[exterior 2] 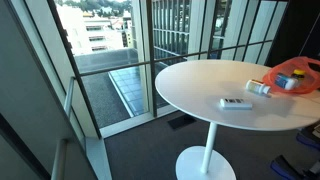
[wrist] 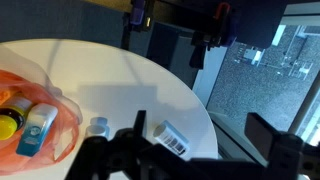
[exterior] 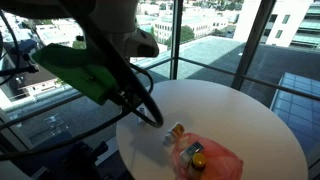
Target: Pick up the white container on the right and put it in the plastic bag.
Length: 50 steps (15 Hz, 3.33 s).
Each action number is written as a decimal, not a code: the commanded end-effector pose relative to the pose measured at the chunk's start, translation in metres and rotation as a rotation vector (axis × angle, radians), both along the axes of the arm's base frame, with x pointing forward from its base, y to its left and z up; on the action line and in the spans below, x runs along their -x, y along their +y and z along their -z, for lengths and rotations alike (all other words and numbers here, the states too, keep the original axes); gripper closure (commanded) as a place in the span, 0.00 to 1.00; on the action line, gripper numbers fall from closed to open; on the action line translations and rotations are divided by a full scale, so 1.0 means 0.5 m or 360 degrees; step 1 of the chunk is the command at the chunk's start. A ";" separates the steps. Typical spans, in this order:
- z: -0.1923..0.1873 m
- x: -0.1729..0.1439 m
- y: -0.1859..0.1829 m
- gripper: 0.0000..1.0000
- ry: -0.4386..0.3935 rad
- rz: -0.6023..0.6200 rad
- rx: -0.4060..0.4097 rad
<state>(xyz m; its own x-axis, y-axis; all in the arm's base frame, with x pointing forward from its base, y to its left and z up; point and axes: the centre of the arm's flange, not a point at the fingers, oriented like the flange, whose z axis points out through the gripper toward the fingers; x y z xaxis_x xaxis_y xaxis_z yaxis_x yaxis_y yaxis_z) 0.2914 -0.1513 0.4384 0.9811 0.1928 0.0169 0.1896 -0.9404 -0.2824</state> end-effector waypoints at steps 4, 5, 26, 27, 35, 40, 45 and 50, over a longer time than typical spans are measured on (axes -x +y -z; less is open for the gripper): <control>-0.009 -0.030 0.005 0.00 -0.0025 0.0004 0.0035; -0.010 -0.042 0.006 0.00 -0.0038 0.0006 0.0061; 0.149 -0.287 -0.084 0.00 -0.0138 0.0267 0.0276; 0.149 -0.283 -0.081 0.00 -0.0128 0.0257 0.0283; 0.188 -0.304 -0.070 0.00 -0.0128 0.0225 0.0310; 0.227 -0.355 -0.082 0.00 -0.0129 0.0220 0.0356; 0.278 -0.406 -0.116 0.00 -0.0103 0.0244 0.0374; 0.332 -0.446 -0.127 0.00 -0.0051 0.0253 0.0354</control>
